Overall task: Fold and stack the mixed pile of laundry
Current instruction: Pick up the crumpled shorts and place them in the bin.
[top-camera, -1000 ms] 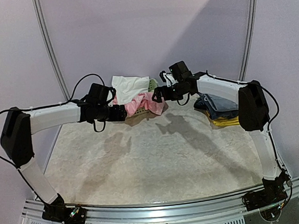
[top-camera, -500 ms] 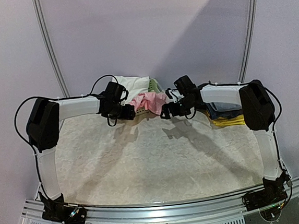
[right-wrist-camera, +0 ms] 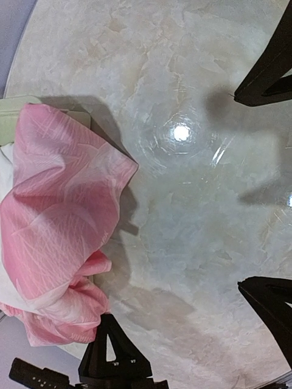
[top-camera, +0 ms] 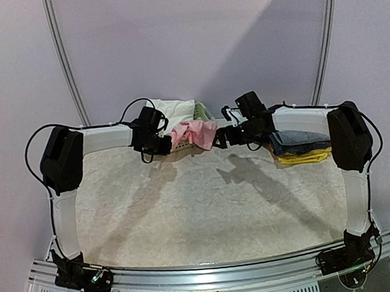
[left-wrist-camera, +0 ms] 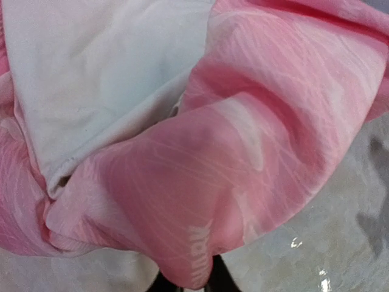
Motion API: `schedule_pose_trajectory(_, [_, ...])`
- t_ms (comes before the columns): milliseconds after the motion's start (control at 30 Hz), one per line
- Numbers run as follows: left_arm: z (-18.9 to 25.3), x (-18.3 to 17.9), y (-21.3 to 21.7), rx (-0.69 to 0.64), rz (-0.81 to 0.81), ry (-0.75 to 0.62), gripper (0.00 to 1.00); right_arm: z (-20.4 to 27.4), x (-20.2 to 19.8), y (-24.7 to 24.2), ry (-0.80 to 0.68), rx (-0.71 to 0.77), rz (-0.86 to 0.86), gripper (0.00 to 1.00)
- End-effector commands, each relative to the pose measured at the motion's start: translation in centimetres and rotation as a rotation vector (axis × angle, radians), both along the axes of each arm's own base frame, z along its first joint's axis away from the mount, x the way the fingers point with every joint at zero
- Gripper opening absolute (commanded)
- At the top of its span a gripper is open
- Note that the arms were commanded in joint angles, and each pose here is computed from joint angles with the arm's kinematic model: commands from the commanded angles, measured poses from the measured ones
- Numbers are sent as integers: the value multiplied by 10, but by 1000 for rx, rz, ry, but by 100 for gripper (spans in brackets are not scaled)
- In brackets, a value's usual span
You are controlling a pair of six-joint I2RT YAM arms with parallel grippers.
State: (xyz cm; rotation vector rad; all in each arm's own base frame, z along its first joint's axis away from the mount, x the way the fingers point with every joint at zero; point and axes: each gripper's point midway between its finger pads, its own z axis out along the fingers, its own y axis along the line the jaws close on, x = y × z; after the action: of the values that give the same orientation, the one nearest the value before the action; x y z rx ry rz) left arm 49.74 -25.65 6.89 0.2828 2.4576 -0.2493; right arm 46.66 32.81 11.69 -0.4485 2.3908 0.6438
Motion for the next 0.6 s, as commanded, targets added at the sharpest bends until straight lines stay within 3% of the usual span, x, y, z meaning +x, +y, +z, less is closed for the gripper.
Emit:
schedule_pose_trajectory(0, [3, 6, -3, -19, -18, -10, 0, 13, -2, -7, -22, 14, 1, 99])
schedule_pose_trajectory(233, [19, -3, 0, -40, -13, -21, 0, 16, -5, -8, -22, 21, 0, 99])
schedule_pose_trajectory(567, [75, -14, 3, -80, -31, -104, 0, 27, -12, -14, -38, 37, -17, 99])
